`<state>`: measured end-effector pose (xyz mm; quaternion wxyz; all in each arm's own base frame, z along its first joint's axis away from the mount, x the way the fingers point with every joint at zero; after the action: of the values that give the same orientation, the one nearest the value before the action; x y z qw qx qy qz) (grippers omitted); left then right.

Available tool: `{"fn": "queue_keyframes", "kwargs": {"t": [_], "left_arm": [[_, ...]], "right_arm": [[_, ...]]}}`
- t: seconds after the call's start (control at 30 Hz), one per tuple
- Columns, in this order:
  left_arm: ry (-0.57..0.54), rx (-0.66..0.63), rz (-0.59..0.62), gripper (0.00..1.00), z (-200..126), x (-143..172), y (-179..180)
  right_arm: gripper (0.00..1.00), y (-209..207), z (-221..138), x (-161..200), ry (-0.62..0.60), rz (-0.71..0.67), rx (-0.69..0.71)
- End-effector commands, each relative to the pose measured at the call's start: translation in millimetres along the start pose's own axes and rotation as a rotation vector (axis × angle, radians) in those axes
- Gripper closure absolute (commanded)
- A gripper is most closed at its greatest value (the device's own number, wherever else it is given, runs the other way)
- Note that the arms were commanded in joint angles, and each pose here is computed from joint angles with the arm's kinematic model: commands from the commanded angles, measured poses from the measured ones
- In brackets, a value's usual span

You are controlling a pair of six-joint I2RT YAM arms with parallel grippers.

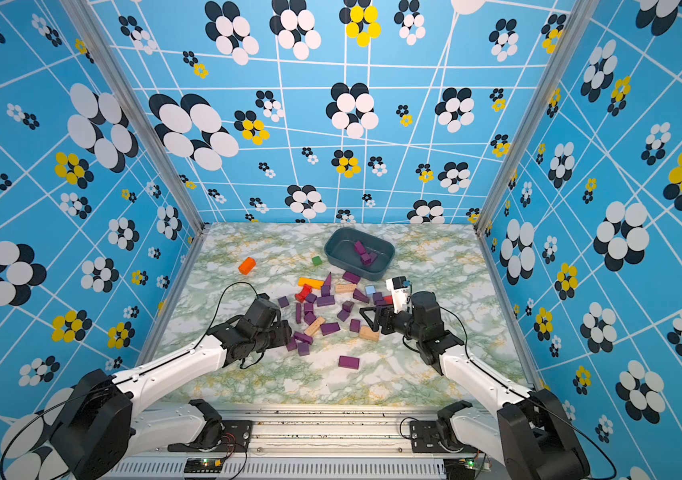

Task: Pick purple bricks into the storage bin
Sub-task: Pick up the building block from the center of the board.

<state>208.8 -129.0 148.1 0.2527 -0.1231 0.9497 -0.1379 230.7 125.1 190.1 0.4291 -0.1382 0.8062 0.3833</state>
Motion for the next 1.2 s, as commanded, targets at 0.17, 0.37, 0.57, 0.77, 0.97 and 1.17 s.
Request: {"fn": "queue_keyframes", "kwargs": {"t": [0.17, 0.37, 0.57, 0.77, 0.97, 1.17], "left_arm": [[-0.021, -0.031, -0.067, 0.28, 9.2, -2.7, 6.3], [0.004, -0.034, -0.078, 0.29, 19.3, -1.7, 6.2], [0.009, -0.048, -0.086, 0.35, 25.3, -2.3, 5.8], [0.019, -0.074, -0.072, 0.37, 32.8, -3.1, 5.5], [0.018, -0.108, -0.046, 0.44, 38.4, -4.6, 5.7], [0.015, -0.125, -0.015, 0.59, 42.4, -7.4, 5.4]], "right_arm": [[0.19, 12.1, -6.8, -7.8, -0.124, -0.041, -0.121], [0.06, 9.3, -2.0, -5.4, -0.132, -0.011, -0.142], [0.01, 7.5, -0.7, -4.4, -0.130, 0.002, -0.131], [0.01, 4.4, 0.0, -2.4, -0.130, 0.014, -0.105], [0.01, 2.9, 1.8, -1.3, -0.123, 0.024, -0.098], [0.01, 0.4, 4.7, 0.5, -0.109, 0.036, -0.091]]}}
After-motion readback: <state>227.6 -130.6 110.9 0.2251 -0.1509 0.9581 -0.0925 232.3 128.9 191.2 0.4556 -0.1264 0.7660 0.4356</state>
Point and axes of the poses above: each gripper's point midway between its finger pads, its own z axis out along the fingers, its own y axis along the line the jaws close on, x = y × z, the point moved 10 cm from there along -z, back along the fingers, and after that the axes turned 5 degrees about -z, right-handed, at the moved point
